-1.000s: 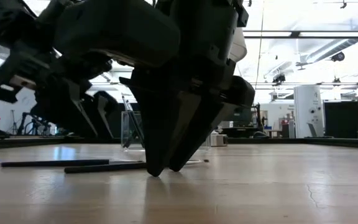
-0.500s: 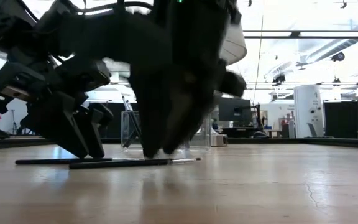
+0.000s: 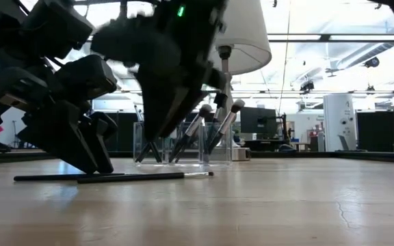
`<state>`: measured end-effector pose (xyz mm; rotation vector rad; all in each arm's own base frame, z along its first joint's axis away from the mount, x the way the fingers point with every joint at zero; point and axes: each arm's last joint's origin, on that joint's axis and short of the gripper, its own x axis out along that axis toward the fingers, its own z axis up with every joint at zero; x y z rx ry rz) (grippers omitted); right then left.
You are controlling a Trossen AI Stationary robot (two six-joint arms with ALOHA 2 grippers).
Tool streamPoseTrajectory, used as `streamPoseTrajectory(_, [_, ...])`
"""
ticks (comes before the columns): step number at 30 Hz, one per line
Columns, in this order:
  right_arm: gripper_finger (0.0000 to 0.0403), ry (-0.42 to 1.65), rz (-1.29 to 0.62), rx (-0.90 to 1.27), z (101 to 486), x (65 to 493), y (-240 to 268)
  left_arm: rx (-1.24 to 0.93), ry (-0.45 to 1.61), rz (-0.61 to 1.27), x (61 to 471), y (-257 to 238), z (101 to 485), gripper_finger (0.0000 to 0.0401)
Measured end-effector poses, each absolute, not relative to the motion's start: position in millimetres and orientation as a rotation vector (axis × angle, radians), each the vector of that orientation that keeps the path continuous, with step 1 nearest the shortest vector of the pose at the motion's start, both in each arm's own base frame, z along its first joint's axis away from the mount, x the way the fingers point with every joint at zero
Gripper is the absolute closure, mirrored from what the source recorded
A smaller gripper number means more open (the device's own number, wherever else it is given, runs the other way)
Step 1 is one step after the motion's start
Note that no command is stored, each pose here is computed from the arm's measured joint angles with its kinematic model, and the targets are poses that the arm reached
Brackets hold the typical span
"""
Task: Put items in baskets/containers
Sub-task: Put the eyeshadow brush into the transparent organizer
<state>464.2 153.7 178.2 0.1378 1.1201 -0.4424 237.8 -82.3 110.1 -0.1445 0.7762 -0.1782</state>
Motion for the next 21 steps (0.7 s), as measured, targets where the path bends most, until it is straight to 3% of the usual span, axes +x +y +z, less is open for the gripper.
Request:
streamPoseTrajectory(9, [0.0284,1.073,-0.287,0.088,165.7,481.4,134.7,-0.157,0.775,-0.142,236.2,-85.0,109.6,0.0257])
streamPoseTrajectory(21, [0.0285,1.168,-0.135,0.067,144.2,475.1,133.6,-0.184,0.778,-0.122,235.9,-85.0,109.2,0.0257])
